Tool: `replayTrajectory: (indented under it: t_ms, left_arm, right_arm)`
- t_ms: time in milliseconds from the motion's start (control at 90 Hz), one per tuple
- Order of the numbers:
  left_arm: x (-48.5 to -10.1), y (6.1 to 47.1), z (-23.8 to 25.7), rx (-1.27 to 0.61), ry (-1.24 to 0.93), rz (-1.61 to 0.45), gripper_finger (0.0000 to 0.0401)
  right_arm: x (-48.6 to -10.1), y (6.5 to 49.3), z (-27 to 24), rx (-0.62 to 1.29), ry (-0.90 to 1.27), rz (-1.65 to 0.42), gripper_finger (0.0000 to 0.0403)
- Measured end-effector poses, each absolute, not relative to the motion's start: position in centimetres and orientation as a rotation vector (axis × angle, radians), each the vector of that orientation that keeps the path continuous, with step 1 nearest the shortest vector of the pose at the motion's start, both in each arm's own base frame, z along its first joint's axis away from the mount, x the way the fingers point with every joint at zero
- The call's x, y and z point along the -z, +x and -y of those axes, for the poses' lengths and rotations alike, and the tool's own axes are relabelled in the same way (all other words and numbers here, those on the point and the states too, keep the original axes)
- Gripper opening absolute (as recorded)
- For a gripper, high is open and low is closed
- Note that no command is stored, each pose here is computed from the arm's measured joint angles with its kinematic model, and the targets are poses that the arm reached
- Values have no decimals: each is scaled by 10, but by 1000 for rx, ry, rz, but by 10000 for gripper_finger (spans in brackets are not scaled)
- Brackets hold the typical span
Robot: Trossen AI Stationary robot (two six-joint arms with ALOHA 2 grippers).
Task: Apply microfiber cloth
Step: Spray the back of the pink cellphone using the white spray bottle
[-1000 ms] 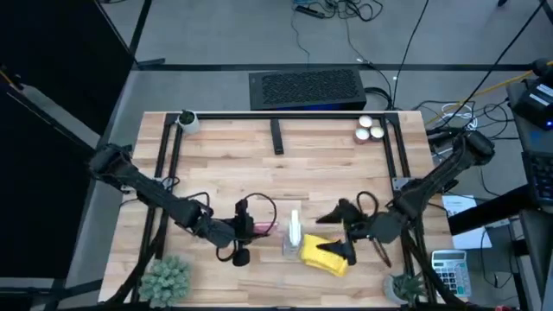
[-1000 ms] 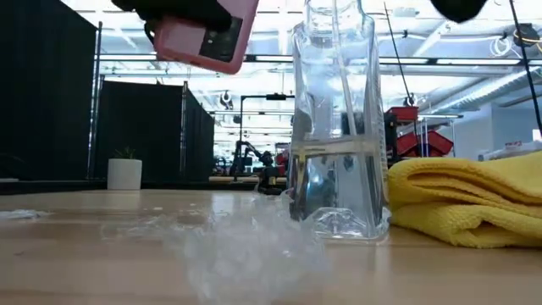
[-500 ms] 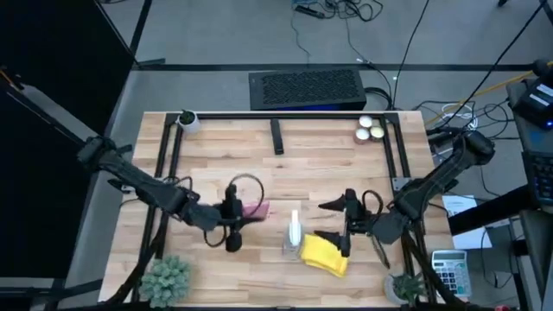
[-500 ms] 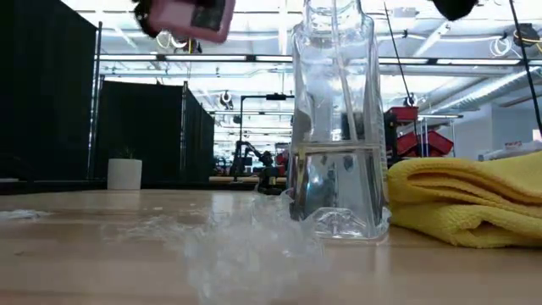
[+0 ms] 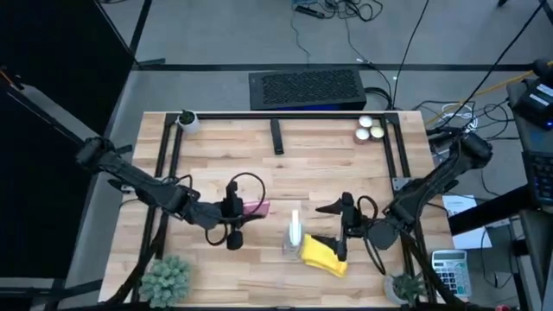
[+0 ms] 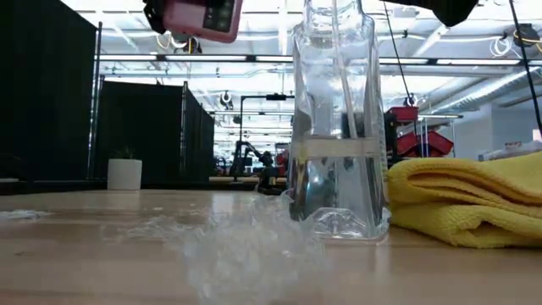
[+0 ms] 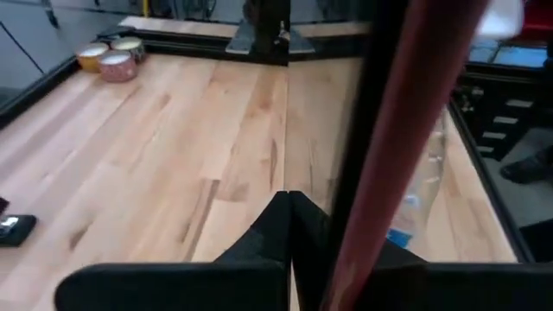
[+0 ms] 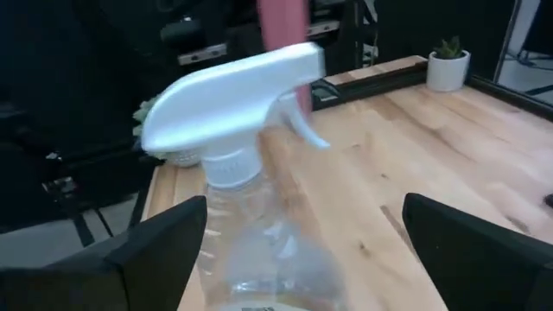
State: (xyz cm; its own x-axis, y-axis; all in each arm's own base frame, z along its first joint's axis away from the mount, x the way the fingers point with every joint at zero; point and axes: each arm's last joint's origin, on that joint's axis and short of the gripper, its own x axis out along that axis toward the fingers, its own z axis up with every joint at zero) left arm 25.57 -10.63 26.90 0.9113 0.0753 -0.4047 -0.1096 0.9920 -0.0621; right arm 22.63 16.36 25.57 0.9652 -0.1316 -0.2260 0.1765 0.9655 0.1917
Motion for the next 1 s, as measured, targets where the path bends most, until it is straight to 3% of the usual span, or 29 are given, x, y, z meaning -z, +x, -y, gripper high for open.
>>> replayTrajectory:
  t_ms: [289,1000]
  left_arm:
    - [-271,266,102,-42,-45,-360,9]
    - [-265,279,94,-65,-35,-346,9]
  right_arm:
    - [-240,245,-179,132,82,-157,373]
    - [-246,265,-159,103,34,-98,373]
